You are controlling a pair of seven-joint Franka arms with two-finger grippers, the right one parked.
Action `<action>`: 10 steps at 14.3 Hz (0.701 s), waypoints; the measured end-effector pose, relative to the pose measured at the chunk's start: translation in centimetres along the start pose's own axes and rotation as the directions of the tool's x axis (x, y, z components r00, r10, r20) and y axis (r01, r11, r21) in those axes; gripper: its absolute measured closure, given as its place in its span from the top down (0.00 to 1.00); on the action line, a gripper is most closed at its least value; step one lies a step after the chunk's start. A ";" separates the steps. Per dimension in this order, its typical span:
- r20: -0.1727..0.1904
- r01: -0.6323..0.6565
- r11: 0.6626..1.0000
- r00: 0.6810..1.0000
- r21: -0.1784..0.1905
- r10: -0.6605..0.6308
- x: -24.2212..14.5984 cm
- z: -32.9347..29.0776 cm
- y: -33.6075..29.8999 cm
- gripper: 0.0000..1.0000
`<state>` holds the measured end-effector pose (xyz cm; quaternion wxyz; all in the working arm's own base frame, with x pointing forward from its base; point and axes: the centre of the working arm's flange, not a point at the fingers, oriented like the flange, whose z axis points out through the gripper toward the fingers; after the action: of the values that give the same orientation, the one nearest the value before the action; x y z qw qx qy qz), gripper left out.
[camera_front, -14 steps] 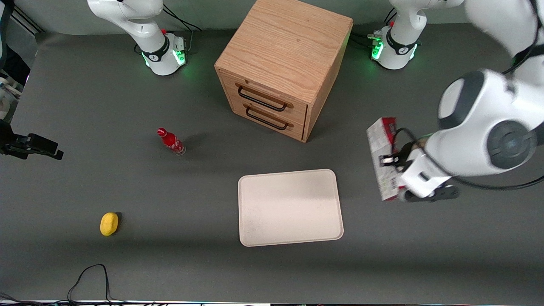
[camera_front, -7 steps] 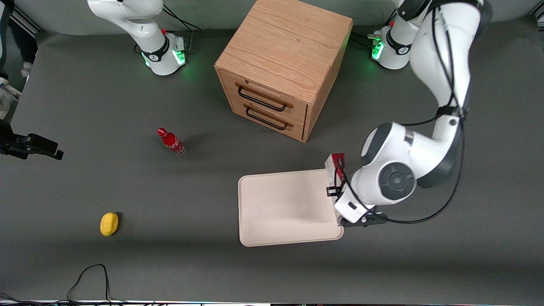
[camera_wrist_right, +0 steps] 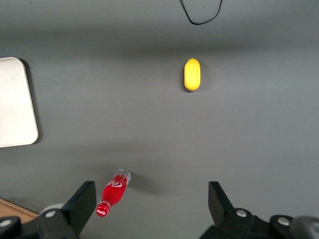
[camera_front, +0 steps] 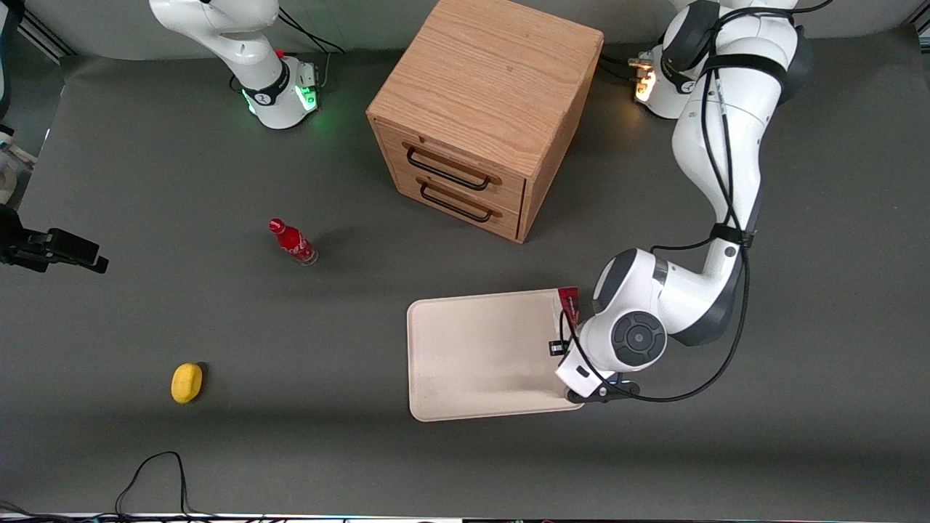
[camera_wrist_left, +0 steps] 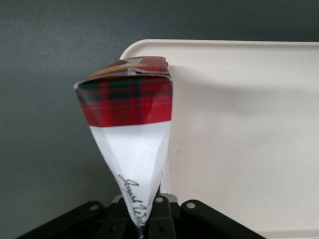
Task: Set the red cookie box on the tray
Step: 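Carry the cookie box with the left gripper over the white tray, then lower the cookie box onto the tray and open the left gripper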
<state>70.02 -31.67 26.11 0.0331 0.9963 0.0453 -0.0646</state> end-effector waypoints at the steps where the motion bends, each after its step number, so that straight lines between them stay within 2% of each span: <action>1: -0.002 -0.004 1.000 1.000 -0.001 0.004 -0.1 0.3 0.3 0.07; 8: 0.001 -0.004 1.000 1.000 0.002 0.004 -0.4 1.6 1.1 0.07; 9: 0.000 -0.002 1.000 1.000 0.002 0.002 -0.4 1.6 1.1 0.11; 10: -0.002 0.000 1.000 1.000 0.000 0.000 -0.3 1.6 1.1 0.23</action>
<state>69.60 -32.92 24.67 0.0329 0.9964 0.0454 -0.0636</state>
